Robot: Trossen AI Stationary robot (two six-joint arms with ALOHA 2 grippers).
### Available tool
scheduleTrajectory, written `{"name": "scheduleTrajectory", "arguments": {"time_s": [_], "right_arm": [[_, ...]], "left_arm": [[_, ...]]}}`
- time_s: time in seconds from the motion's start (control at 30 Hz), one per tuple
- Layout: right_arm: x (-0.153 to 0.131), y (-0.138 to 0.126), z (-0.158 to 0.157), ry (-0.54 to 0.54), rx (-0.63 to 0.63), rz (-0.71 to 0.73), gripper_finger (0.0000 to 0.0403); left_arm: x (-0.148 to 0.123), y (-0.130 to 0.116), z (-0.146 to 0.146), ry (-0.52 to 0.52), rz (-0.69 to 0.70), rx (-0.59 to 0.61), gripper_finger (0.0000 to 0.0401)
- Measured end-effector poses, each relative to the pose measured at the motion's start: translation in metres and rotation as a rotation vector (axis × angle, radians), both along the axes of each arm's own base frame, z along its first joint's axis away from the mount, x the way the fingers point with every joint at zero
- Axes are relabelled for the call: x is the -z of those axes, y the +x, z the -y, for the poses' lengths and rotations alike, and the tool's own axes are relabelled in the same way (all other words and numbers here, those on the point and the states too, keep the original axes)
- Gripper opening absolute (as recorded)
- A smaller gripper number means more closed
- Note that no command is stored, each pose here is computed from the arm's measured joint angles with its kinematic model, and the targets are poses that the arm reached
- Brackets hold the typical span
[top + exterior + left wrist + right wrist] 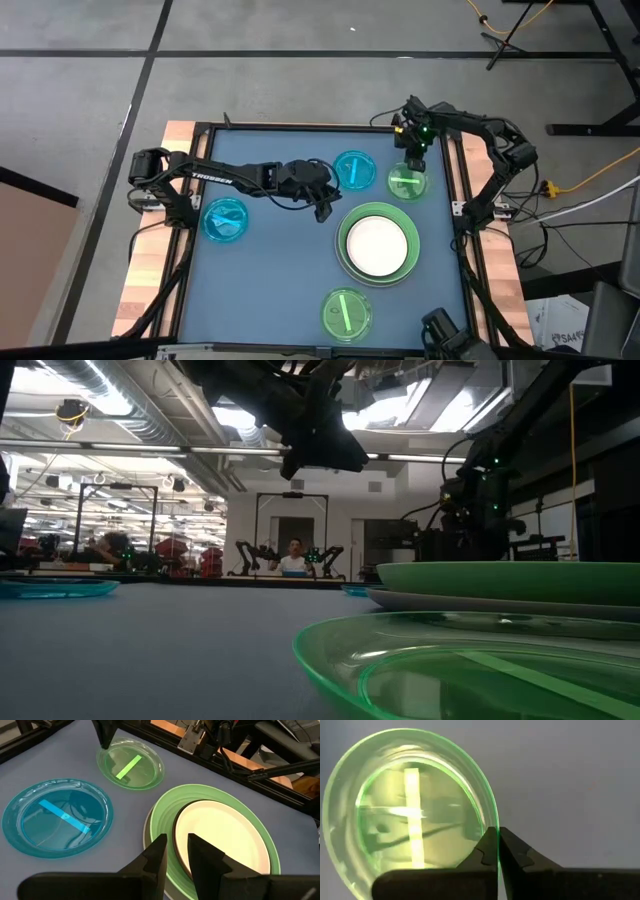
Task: Stack plastic plates
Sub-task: Stack the top green plate on the white plate
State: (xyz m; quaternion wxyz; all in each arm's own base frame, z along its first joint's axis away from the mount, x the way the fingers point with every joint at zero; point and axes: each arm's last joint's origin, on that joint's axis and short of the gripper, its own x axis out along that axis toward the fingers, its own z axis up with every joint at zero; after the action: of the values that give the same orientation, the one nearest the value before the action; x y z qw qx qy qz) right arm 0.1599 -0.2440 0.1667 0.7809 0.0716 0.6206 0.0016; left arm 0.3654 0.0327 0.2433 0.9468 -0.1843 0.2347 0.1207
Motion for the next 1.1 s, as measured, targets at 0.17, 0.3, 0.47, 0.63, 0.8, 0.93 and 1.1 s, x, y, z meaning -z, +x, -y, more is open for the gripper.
{"name": "scheduleTrajectory", "arguments": {"time_s": [0.17, 0.3, 0.47, 0.63, 0.8, 0.93, 1.1], "right_arm": [[-0.013, 0.002, 0.003, 0.025, 0.013, 0.004, 0.0], [-0.021, 0.004, 0.004, 0.045, 0.018, 0.014, 0.0], [-0.029, 0.006, 0.008, 0.041, 0.046, 0.019, 0.0], [-0.036, 0.008, 0.01, 0.033, 0.063, 0.024, 0.0], [-0.043, 0.009, 0.013, 0.022, 0.063, 0.031, 0.0], [-0.052, 0.012, 0.017, 0.01, 0.088, 0.042, 0.0], [-0.065, 0.013, 0.019, 0.007, 0.109, 0.046, 0.0]], "left_arm": [[0.0, 0.0, 0.0, 0.0, 0.0, 0.0, 0.0069], [0.0, 0.0, 0.0, 0.0, 0.0, 0.0, 0.0069], [0.0, 0.0, 0.0, 0.0, 0.0, 0.0, 0.0069], [0.0, 0.0, 0.0, 0.0, 0.0, 0.0, 0.0069], [0.0, 0.0, 0.0, 0.0, 0.0, 0.0, 0.0069], [0.0, 0.0, 0.0, 0.0, 0.0, -0.001, 0.0069], [0.0, 0.0, 0.0, 0.0, 0.0, 0.0, 0.0069]]}}
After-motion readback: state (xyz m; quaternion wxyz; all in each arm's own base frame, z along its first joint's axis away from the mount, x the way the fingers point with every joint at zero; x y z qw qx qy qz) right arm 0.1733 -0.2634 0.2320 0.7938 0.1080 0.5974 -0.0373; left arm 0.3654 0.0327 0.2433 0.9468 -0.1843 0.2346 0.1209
